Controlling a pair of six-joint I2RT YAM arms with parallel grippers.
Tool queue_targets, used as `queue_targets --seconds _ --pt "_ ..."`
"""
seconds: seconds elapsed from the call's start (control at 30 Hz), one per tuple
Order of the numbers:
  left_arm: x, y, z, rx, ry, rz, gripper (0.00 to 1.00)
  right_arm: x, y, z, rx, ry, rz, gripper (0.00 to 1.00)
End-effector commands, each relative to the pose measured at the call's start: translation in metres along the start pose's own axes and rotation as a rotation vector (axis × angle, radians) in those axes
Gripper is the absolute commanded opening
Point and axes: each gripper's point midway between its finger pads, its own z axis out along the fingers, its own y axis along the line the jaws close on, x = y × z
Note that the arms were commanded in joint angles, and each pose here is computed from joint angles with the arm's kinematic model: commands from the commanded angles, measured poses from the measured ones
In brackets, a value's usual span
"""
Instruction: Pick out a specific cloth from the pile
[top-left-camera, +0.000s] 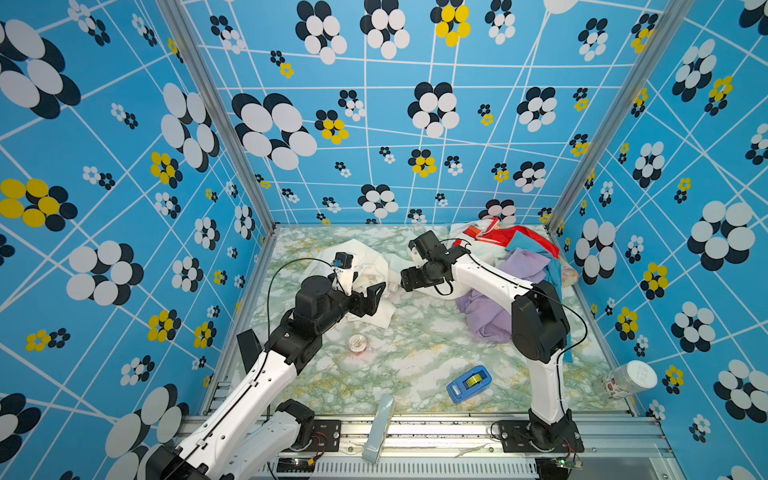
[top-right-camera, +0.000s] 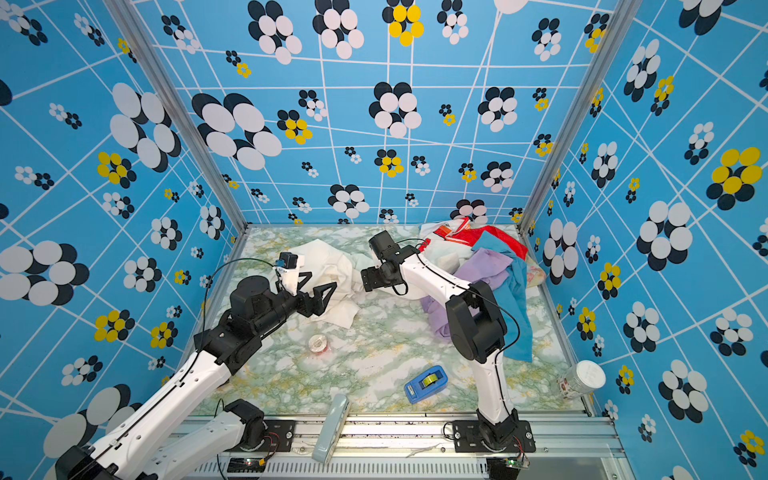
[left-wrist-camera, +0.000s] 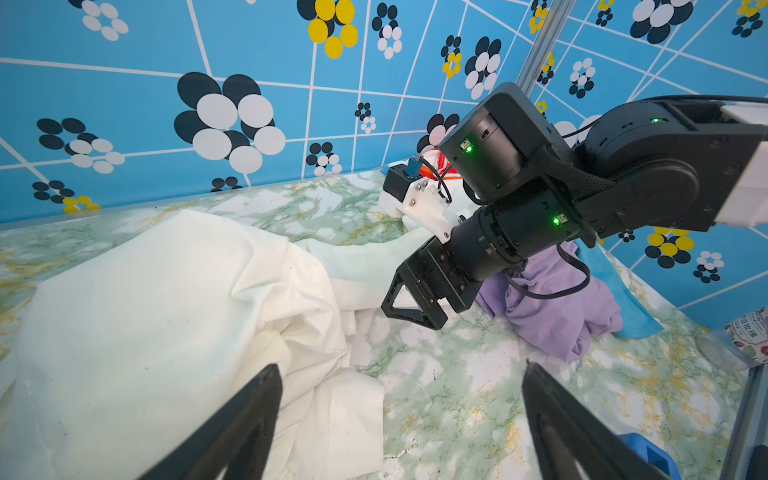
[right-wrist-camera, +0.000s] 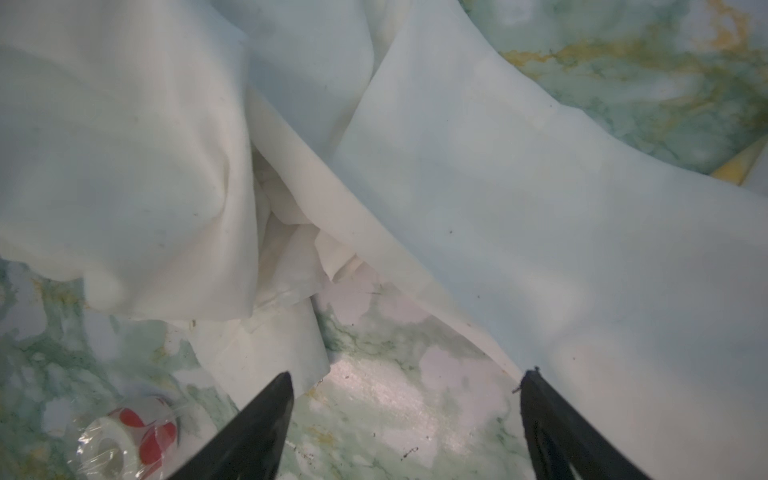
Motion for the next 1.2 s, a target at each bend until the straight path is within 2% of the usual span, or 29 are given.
queue_targets --seconds 0.0,0.2,0.37,0.6,0.7,0.8,0.9,1.0,1.17 --pt "-0.023 -0.006 -0.003 0.023 -0.052 0.0 0.91 0.017 -0.022 0.021 0.06 0.062 -0.021 0.87" --pt "-0.024 -0.007 -0.001 0.028 -0.052 -0.003 0.92 0.021 -0.033 0.036 0.065 0.08 -0.01 0.84" --pt "-0.023 -0.007 0.002 0.033 -0.048 -0.006 0.92 0.025 -0.031 0.053 0.039 0.091 0.012 0.69" --pt "-0.023 -0.007 0.002 0.033 -0.046 -0.006 0.92 0.025 -0.032 0.063 0.041 0.088 0.02 0.59" --pt "-0.023 -0.007 0.002 0.031 -0.046 -0.006 0.92 0.023 -0.032 0.064 0.043 0.084 0.026 0.4" --pt "-0.023 -0.006 0.002 0.029 -0.046 -0.006 0.92 0.02 -0.034 0.061 0.053 0.073 0.029 0.0" --pt "-0.023 -0.006 0.002 0.028 -0.046 -0.005 0.92 0.013 -0.033 0.053 0.056 0.051 0.026 0.0" --pt "-0.023 -0.006 0.002 0.028 -0.048 -0.003 0.92 -0.003 -0.016 0.039 -0.029 0.0 0.037 0.0" --pt "-0.024 -0.007 0.002 0.033 -0.05 -0.004 0.92 -0.058 0.02 -0.022 -0.19 -0.201 0.058 0.0"
